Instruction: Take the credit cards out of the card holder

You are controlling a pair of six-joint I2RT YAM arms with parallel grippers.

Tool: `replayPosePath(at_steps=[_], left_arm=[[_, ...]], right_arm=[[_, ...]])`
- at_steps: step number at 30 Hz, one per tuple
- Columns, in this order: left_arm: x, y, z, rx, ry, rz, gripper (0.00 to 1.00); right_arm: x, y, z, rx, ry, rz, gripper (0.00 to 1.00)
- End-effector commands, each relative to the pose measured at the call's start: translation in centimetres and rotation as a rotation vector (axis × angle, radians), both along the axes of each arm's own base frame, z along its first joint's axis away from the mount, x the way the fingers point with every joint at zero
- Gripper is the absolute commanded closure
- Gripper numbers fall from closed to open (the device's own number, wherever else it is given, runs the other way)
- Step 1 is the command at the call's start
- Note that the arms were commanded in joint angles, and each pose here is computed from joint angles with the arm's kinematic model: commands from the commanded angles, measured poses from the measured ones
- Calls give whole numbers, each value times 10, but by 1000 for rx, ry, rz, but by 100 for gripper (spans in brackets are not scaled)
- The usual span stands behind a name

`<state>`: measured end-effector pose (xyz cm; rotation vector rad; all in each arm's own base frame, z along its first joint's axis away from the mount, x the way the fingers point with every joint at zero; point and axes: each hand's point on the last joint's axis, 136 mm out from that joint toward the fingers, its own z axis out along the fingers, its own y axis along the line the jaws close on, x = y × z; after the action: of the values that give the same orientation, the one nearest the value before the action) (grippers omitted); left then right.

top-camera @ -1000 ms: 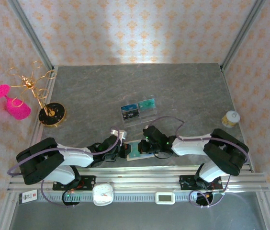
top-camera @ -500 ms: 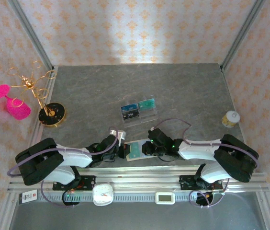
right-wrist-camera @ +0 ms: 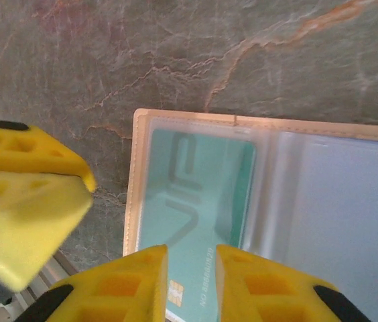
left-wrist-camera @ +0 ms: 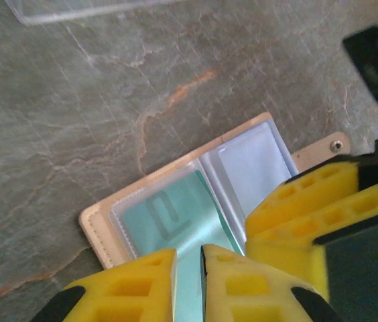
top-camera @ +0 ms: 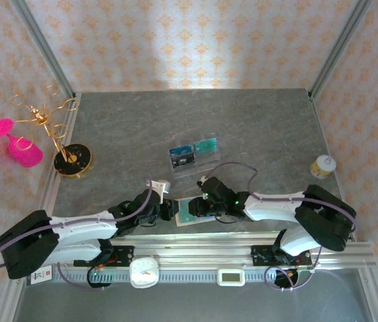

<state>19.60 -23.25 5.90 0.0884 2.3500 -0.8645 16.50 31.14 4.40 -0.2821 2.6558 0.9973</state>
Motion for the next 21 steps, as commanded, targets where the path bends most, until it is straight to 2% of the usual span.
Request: replayPosePath(at_steps=[1,13,21], left_arm=[[7,12,7,54,-44,52,80],[6,14,9,53,-47,52,80],[6,13,8,48,-42,51,80]], right_arm=[[4,11,4,7,-29,25,76],[2,-8,-20,-90,-5,-44,78],[4,-15,-22,-152,-33,-75,77]])
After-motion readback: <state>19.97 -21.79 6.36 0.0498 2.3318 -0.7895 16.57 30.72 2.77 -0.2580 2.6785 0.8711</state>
